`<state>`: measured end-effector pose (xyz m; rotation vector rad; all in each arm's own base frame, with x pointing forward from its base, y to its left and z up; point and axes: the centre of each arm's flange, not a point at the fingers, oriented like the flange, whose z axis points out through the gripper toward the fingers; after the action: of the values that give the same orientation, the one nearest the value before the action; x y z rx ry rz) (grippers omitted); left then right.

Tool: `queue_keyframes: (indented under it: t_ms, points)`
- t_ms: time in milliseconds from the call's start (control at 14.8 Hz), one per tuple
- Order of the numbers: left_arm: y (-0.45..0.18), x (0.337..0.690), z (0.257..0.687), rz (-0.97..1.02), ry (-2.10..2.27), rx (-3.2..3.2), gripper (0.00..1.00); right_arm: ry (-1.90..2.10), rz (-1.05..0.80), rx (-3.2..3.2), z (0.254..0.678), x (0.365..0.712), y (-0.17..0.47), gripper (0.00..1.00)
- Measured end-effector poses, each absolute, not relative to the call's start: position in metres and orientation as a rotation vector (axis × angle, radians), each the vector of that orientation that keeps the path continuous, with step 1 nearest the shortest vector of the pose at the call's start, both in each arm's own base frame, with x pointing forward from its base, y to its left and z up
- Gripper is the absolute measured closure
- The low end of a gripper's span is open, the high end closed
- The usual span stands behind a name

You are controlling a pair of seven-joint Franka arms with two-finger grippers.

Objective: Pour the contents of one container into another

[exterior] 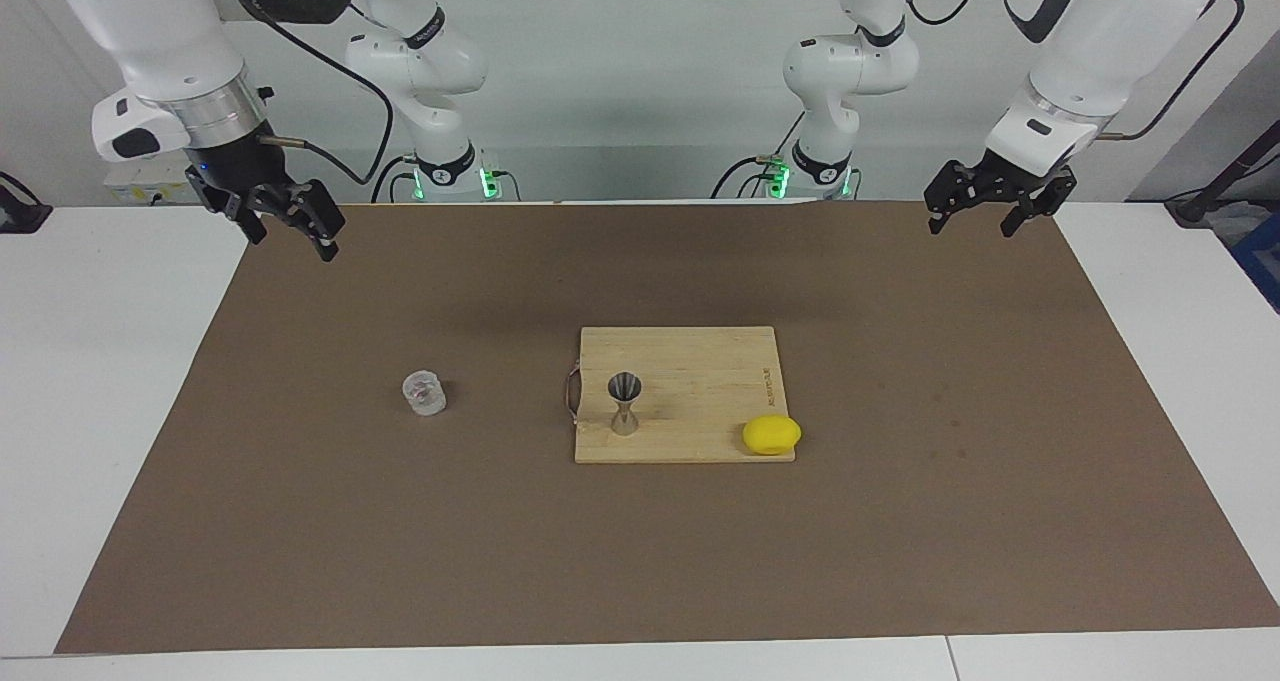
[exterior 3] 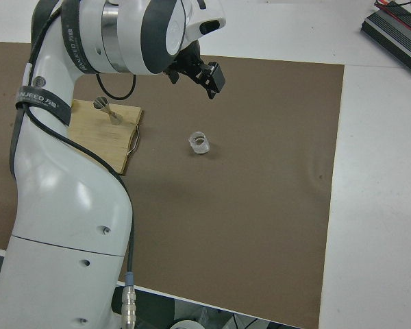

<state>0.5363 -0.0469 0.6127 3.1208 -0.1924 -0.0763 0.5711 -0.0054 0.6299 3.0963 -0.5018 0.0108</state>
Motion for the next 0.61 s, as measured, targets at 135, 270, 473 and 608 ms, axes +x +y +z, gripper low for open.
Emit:
queue_keyframes:
  t_ms: [135, 270, 473, 608]
  points:
    - [-0.047, 0.536, 0.613, -0.076, -0.192, 3.121, 0.0, -0.458, -0.039, 3.098, 0.621, 0.569, -0.002, 0.0]
    - [-0.047, 0.536, 0.613, -0.076, -0.192, 3.121, 0.0, -0.394, -0.07, 3.104, 0.614, 0.567, 0.003, 0.0]
    - [-0.047, 0.536, 0.613, -0.076, -0.192, 3.121, 0.0, -0.343, -0.109, 3.106, 0.603, 0.56, 0.007, 0.0]
    - [-0.047, 0.536, 0.613, -0.076, -0.192, 3.121, 0.0, -0.338, -0.115, 3.105, 0.602, 0.557, 0.009, 0.0]
